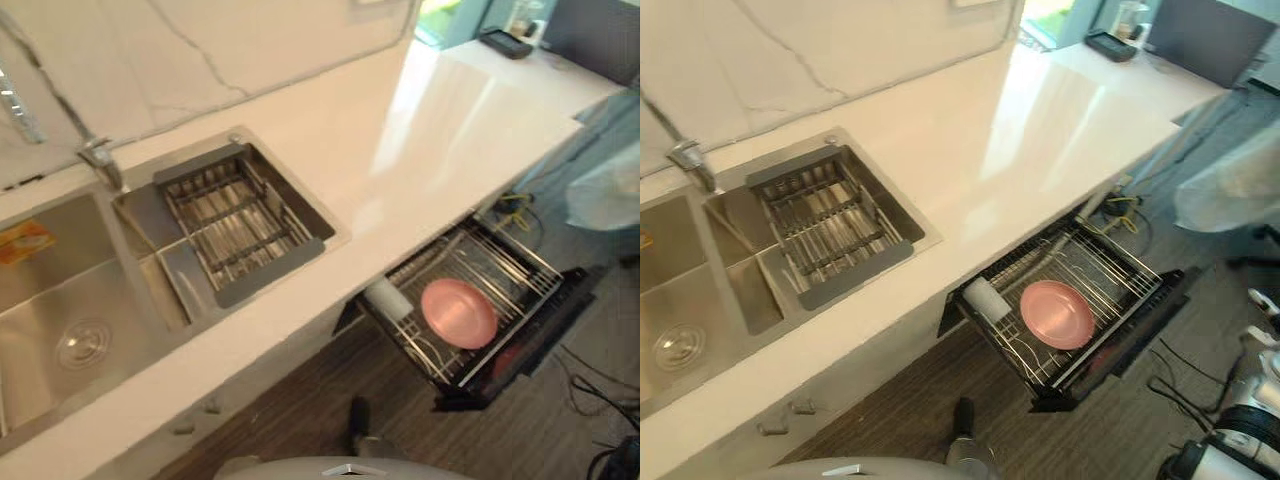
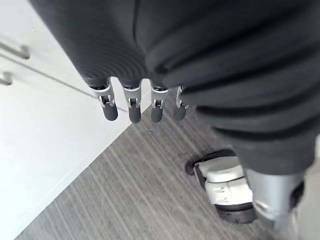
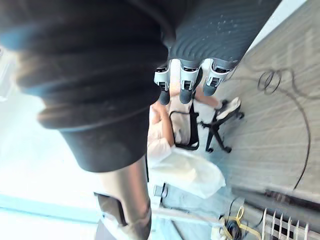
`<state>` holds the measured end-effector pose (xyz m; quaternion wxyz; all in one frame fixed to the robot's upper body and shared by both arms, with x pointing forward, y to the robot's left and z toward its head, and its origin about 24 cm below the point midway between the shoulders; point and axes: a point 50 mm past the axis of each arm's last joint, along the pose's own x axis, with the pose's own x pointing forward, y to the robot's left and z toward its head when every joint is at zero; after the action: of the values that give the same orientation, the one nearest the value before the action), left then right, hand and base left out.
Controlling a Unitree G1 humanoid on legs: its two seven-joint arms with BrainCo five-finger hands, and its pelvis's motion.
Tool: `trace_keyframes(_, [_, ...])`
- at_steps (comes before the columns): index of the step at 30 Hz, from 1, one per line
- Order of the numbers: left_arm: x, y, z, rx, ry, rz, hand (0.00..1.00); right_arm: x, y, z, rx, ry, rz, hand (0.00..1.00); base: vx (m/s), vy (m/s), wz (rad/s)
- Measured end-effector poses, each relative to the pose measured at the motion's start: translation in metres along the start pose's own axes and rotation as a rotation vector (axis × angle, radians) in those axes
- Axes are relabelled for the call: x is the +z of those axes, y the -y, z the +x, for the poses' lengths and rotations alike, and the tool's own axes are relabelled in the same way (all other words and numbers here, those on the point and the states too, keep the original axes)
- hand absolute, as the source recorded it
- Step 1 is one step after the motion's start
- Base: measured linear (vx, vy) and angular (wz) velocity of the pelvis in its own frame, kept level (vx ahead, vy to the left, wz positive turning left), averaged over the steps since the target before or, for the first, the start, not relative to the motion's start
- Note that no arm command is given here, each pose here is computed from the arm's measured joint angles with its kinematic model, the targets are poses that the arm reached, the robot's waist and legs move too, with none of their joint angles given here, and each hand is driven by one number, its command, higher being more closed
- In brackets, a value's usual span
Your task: Walk over to the sink, pick up the cup, carry it to the dishwasher, place the cup inside the dishwasher, then close the dishwasher door
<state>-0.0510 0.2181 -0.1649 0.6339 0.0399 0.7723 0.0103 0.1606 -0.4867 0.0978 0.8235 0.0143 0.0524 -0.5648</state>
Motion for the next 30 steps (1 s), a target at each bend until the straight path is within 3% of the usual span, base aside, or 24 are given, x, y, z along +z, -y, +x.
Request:
trace_keyframes(8, [0.036, -0.017, -0.005, 0.067, 0.127, -0.177, 0.00, -0.056, 0.049, -0.015, -0.068, -0.171, 0.003, 0.00, -0.03, -0.005, -0.22])
trace_keyframes(12, [0.043, -0.020, -0.007, 0.078, 0.148, -0.212, 0.00, -0.097, 0.052, -0.037, -0.088, -0.265, 0.057, 0.00, 0.00, -0.004, -0.09])
trace_keyframes(18, [0.056, -0.022, -0.011, 0.086, 0.202, -0.259, 0.00, -0.109, 0.034, -0.056, -0.056, -0.218, 0.105, 0.00, 0.02, 0.003, -0.07])
trace_keyframes(30, [0.071, -0.001, -0.011, 0.020, 0.231, -0.222, 0.00, -0.112, -0.016, -0.065, 0.028, -0.218, 0.129, 0.00, -0.01, -0.011, 0.02])
